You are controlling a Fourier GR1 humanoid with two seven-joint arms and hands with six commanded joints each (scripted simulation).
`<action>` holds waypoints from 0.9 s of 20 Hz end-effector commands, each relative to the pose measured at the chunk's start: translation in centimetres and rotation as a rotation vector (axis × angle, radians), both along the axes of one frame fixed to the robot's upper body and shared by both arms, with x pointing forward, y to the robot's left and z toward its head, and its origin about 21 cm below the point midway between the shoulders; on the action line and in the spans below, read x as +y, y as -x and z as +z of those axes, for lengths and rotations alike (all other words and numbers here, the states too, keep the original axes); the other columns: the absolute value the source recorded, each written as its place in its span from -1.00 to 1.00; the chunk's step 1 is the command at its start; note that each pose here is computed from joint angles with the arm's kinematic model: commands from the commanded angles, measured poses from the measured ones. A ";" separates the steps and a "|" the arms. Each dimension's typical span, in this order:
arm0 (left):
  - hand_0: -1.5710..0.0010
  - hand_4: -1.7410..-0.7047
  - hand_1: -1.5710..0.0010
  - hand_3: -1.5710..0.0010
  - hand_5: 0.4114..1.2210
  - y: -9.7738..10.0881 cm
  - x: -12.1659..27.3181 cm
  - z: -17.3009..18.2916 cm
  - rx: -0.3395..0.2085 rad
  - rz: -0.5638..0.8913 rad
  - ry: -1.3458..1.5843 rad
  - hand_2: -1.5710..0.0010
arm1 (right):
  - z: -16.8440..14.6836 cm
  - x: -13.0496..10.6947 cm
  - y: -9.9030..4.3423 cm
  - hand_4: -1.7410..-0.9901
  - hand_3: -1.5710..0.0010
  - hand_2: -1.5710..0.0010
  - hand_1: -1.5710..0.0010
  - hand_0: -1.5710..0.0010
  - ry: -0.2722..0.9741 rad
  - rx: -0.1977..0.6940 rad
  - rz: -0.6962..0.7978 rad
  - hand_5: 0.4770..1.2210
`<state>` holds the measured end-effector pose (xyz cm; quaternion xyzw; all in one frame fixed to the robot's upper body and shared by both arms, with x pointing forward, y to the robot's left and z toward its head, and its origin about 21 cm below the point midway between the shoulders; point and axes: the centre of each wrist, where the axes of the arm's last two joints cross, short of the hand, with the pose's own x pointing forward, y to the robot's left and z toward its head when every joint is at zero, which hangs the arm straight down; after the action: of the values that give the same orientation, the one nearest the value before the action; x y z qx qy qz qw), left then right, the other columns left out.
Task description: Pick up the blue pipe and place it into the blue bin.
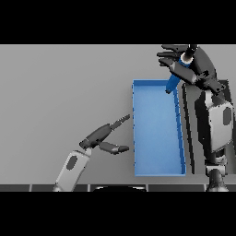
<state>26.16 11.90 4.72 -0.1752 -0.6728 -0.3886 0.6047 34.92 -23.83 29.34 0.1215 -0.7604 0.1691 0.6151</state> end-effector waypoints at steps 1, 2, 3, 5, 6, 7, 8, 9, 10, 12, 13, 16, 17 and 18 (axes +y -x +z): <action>1.00 0.69 1.00 1.00 -0.98 0.0 -0.2 0.0 0.001 -0.006 0.005 1.00 | -1.2 -0.5 0.0 -1.00 -1.00 -1.00 -1.00 -1.00 0.009 0.038 -0.017 1.00; 1.00 0.69 1.00 1.00 -0.98 0.2 -0.1 -0.1 0.007 -0.006 0.007 1.00 | -2.3 -1.1 0.3 -1.00 -1.00 -1.00 -1.00 -1.00 0.018 0.061 -0.038 1.00; 1.00 0.68 1.00 1.00 -0.98 0.3 0.0 -0.1 0.009 -0.006 0.010 1.00 | -3.6 -1.7 0.7 -1.00 -1.00 -1.00 -1.00 -1.00 0.028 0.085 -0.058 1.00; 1.00 0.67 1.00 1.00 -0.97 0.5 -0.3 -0.1 0.013 -0.010 0.030 1.00 | -5.8 -2.6 1.5 -1.00 -1.00 -1.00 -1.00 -1.00 0.037 0.144 -0.103 1.00; 1.00 0.67 1.00 1.00 -0.97 0.6 -0.3 -0.2 0.016 -0.011 0.037 1.00 | -7.0 -3.0 2.2 -1.00 -1.00 -1.00 -1.00 -1.00 0.031 0.176 -0.125 1.00; 1.00 0.66 1.00 1.00 -0.97 0.5 -0.4 -0.1 0.020 -0.008 0.033 1.00 | -8.3 -2.8 2.6 -1.00 -1.00 -1.00 -1.00 -1.00 0.030 0.218 -0.147 1.00; 1.00 0.66 1.00 1.00 -0.96 0.6 -0.2 -0.4 0.026 -0.005 0.017 1.00 | -8.9 -3.1 2.9 -1.00 -1.00 -1.00 -1.00 -1.00 0.047 0.242 -0.176 1.00; 1.00 0.66 1.00 1.00 -0.96 0.7 -0.5 -0.4 0.025 -0.003 0.017 1.00 | -9.9 -3.4 3.6 -1.00 -1.00 -1.00 -1.00 -1.00 0.061 0.280 -0.205 1.00; 1.00 0.66 1.00 1.00 -0.96 0.9 -0.2 -0.3 0.017 -0.005 0.024 1.00 | -10.4 -3.7 3.8 -1.00 -1.00 -1.00 -1.00 -1.00 0.073 0.313 -0.242 1.00; 1.00 0.65 1.00 1.00 -0.97 0.8 -0.5 0.0 0.016 -0.004 0.030 1.00 | -11.9 -3.5 4.6 -1.00 -0.92 -1.00 -1.00 -1.00 0.111 0.388 -0.308 1.00; 1.00 0.65 1.00 1.00 -0.98 0.7 -0.4 -0.1 0.020 0.000 0.020 1.00 | -12.5 -3.4 4.9 -1.00 -0.94 -1.00 -1.00 -1.00 0.112 0.426 -0.327 1.00; 1.00 0.65 1.00 1.00 -0.98 0.8 -0.5 -0.3 0.020 -0.005 0.021 1.00 | -14.2 -2.7 5.5 -1.00 -0.30 -1.00 -1.00 -1.00 0.191 0.514 -0.372 1.00; 1.00 0.66 1.00 1.00 -0.98 0.7 -0.3 -0.2 0.013 -0.007 0.021 1.00 | -14.6 -2.8 5.5 -1.00 -0.16 -1.00 -1.00 -1.00 0.203 0.510 -0.392 1.00; 1.00 0.66 1.00 1.00 -0.98 0.8 -0.5 -0.2 0.015 -0.017 0.031 1.00 | -14.7 -2.6 5.6 -1.00 -0.08 -1.00 -0.97 -1.00 0.214 0.510 -0.415 1.00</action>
<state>25.32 11.40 4.53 -0.1938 -0.6727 -0.3819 0.6034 29.31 -26.41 14.75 -0.0616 -0.5747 0.0844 0.8116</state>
